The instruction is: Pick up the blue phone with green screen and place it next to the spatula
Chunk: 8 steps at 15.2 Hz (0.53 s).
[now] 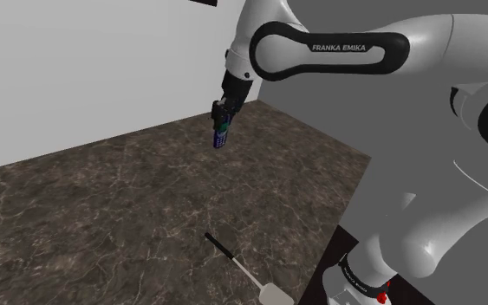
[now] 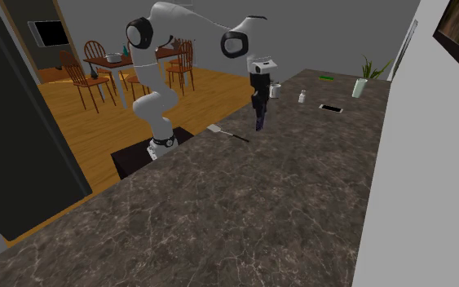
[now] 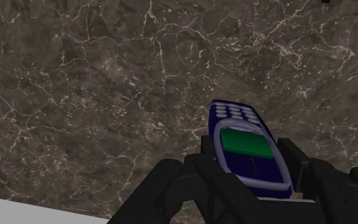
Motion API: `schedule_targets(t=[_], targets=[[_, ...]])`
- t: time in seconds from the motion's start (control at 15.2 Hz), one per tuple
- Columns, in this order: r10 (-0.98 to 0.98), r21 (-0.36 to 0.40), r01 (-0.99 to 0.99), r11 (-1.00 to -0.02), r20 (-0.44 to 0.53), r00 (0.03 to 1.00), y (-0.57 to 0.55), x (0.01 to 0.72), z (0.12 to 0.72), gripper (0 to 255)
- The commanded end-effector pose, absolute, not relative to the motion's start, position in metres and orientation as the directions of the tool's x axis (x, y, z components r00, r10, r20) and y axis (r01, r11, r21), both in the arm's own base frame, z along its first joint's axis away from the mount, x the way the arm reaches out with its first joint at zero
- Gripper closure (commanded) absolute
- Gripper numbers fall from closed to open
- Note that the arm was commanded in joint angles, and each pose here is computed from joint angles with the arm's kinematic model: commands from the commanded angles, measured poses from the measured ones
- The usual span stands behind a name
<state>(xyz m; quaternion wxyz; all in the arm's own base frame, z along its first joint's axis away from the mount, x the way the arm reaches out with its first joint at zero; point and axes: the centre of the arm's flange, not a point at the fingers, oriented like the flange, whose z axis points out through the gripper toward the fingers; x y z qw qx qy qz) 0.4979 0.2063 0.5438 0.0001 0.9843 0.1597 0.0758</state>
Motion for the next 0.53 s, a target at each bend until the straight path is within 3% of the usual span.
schedule_targets(t=[0.0, 0.46], targets=[[0.313, 0.024, 0.313, -0.949, 0.149, 0.938, 0.230, 0.482, 0.544, 255], [0.313, 0.024, 0.313, -0.949, 0.149, 0.938, 0.302, 0.425, 0.545, 255]])
